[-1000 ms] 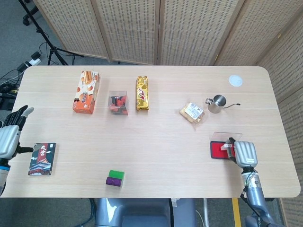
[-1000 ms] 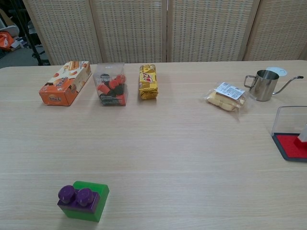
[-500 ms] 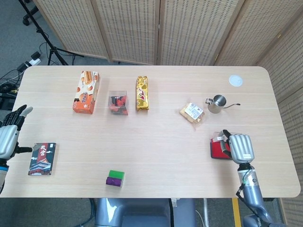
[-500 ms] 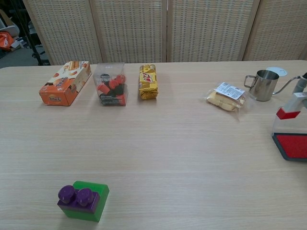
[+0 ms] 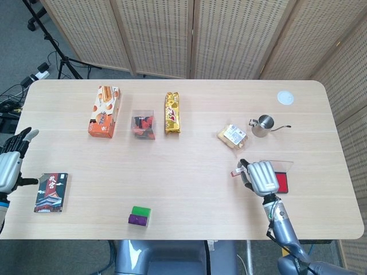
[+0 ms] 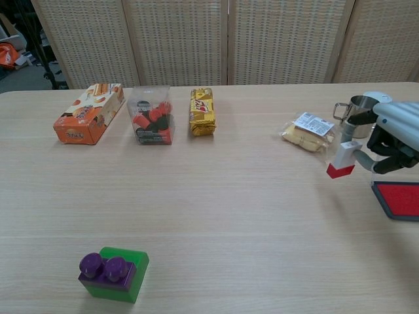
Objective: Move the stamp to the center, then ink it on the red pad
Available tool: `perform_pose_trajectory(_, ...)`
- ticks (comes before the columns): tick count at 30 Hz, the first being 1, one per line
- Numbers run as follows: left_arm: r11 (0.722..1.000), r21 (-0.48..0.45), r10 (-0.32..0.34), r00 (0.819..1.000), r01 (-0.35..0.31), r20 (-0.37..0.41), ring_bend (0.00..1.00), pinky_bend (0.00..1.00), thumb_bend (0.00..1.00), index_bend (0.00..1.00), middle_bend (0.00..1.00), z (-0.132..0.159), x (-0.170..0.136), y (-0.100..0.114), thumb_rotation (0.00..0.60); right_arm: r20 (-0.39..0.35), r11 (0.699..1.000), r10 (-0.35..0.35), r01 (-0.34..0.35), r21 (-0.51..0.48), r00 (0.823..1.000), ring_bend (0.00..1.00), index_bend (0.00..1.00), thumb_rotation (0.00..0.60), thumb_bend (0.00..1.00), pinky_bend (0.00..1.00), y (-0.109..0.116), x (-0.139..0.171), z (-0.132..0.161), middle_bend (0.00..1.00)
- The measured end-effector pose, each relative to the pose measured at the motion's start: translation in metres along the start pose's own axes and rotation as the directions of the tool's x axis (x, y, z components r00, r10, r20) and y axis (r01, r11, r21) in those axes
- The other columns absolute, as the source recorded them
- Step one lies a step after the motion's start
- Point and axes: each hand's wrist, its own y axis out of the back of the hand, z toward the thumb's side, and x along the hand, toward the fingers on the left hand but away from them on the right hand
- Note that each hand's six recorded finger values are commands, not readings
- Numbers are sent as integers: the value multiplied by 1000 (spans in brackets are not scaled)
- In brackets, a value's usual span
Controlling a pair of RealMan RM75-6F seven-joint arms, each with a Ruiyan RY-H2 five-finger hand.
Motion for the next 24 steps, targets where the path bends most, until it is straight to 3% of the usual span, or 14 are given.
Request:
perform_pose_trajectory(7, 1000, 13, -9, 1000, 8, 6, 0, 0, 80, 0, 0, 3, 1, -3, 600, 30, 1000, 12, -12, -15, 999, 1000, 548, 600, 620, 1000, -17, -2, -10, 987)
perform_pose_trajectory(24, 999, 38, -23, 1000, 23, -3, 0, 0, 83, 0, 0, 5, 3, -12, 600, 31, 999, 24, -23, -22, 999, 1000, 548, 600, 606, 1000, -34, 3, -17, 988)
